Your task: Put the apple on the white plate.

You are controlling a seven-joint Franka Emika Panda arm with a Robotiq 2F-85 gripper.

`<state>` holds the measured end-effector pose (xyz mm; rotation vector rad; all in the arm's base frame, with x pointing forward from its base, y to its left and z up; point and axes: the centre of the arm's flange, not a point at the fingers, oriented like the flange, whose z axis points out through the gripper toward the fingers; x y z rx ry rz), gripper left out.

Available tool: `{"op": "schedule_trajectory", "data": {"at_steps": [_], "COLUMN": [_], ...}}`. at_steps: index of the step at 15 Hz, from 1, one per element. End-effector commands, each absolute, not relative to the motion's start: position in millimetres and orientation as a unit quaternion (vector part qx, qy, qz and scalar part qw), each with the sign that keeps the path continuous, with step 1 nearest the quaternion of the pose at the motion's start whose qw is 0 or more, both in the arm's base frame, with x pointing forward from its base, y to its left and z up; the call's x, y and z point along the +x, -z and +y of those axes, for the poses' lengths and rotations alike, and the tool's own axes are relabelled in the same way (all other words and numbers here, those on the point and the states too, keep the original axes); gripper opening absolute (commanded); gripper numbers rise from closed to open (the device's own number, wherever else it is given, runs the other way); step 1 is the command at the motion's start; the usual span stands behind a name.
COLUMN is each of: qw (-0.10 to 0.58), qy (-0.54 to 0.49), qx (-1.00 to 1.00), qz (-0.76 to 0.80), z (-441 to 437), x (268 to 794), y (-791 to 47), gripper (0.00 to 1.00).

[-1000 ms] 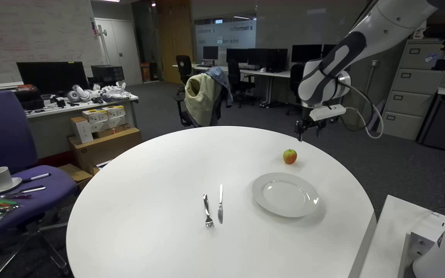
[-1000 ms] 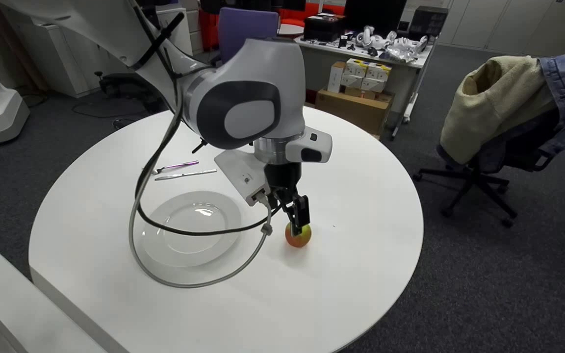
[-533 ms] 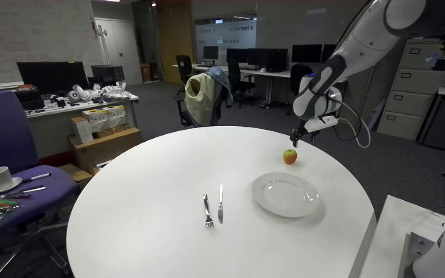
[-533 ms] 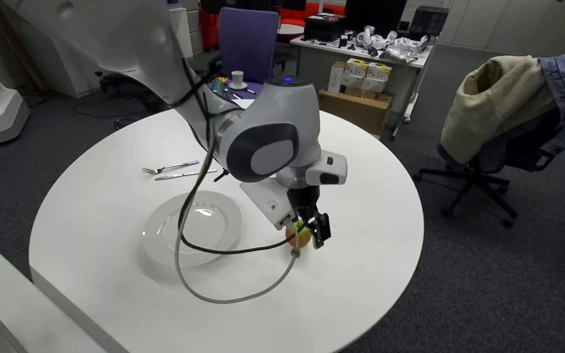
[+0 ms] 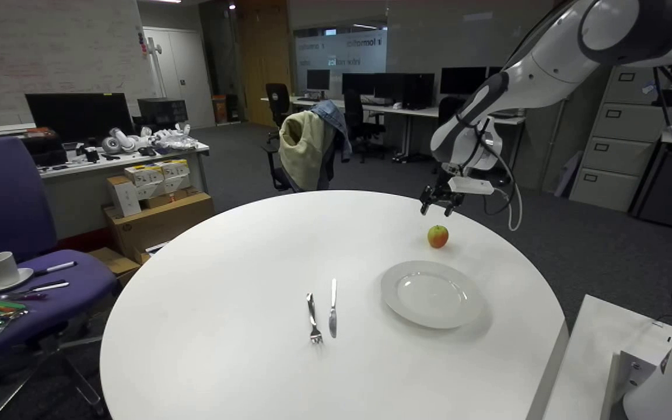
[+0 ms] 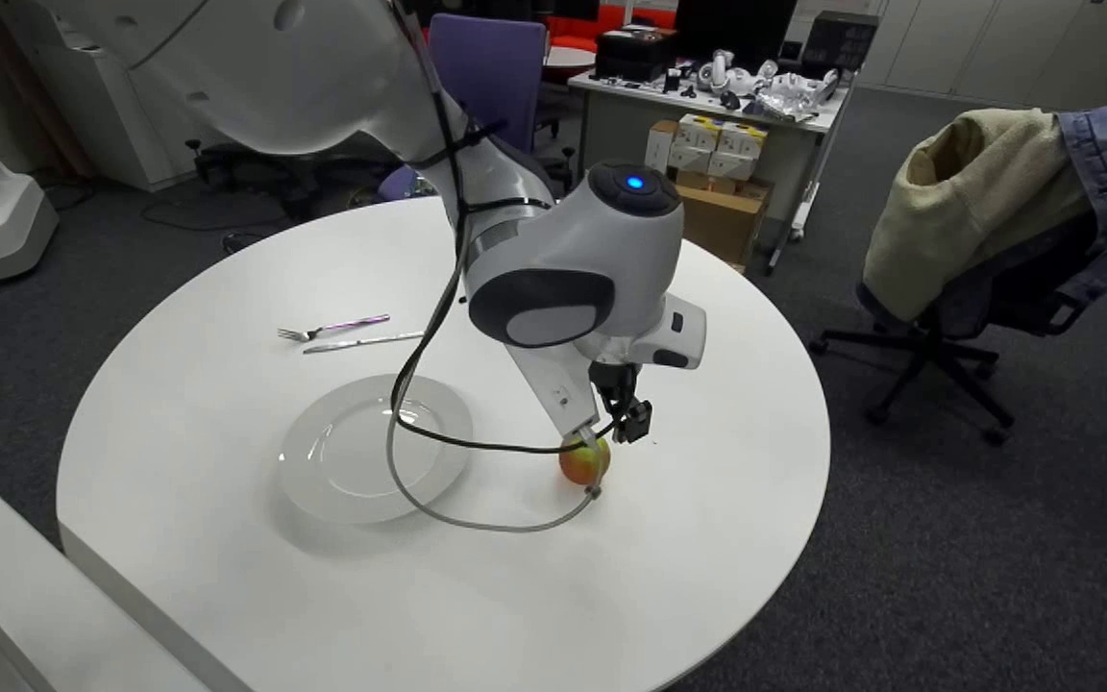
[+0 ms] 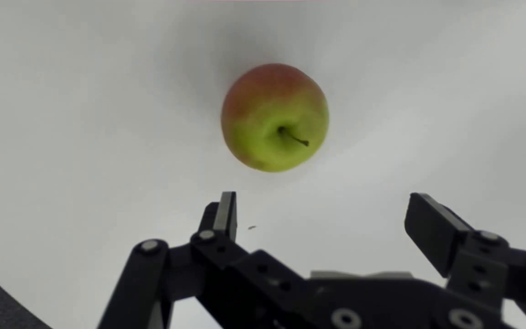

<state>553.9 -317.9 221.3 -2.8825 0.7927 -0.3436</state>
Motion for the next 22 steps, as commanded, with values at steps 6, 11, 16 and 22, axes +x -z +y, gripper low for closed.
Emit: {"op": "schedule_trajectory", "data": {"at_steps": [6, 11, 16, 22], "qw": [0.117, 0.091, 0.08, 0.063], "qy": [0.114, 0.083, 0.057, 0.029], "qx": [-0.951, -0.959, -0.963, -0.968], "qz": [0.262, 0.257, 0.251, 0.243], "z": [-337, -337, -332, -322], "x": [558, 554, 558, 563], "y": [-244, -229, -210, -185], "gripper": [1.0, 1.0, 1.0, 1.0]}}
